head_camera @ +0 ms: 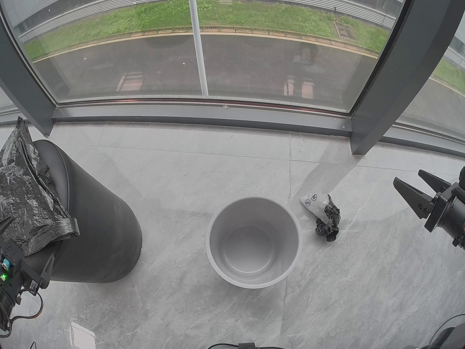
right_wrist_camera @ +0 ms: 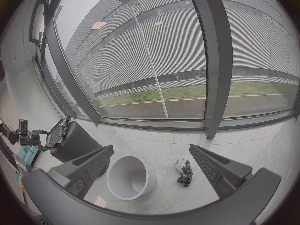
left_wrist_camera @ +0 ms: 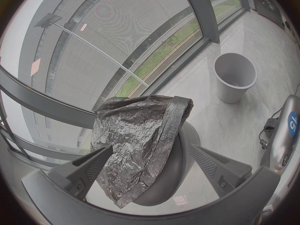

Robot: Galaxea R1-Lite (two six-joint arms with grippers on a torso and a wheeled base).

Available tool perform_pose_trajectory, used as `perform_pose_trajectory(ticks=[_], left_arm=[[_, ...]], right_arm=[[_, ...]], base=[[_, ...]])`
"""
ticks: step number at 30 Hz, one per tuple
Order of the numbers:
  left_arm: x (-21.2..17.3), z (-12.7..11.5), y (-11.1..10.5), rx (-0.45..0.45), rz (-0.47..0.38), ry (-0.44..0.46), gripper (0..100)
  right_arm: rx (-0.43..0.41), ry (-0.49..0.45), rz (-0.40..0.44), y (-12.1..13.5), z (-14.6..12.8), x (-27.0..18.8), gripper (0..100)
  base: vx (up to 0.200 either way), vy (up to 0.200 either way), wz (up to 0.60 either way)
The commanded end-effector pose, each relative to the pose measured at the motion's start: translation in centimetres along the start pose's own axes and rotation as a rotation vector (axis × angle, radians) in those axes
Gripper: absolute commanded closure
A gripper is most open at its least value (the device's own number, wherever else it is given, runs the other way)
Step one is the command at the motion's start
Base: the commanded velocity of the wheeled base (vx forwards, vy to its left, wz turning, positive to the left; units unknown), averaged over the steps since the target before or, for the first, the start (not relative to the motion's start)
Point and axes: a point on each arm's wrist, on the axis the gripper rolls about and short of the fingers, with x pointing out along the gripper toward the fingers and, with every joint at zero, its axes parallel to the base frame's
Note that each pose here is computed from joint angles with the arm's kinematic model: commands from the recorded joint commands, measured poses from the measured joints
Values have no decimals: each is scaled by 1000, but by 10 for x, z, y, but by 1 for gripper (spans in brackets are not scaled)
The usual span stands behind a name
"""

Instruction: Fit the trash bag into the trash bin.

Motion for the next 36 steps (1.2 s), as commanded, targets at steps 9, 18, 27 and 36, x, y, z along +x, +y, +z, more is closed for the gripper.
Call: perform_pose_trajectory(ticks=[9, 18, 27, 36], left_arm=[[27, 8, -2, 21, -48, 33, 0], [42, 15, 0, 15, -33, 18, 0], [53, 20, 2, 0, -3, -9, 0], [60, 25, 4, -2, -5, -7, 0]], right_arm=[[8, 14, -1, 0, -2, 3, 0], [9, 29, -3, -1, -5, 6, 0], [10, 31, -3, -1, -5, 7, 0], [10, 32, -5, -1, -5, 7, 0]], base=[[0, 0, 0], [0, 0, 0], [0, 0, 0], [0, 0, 0]])
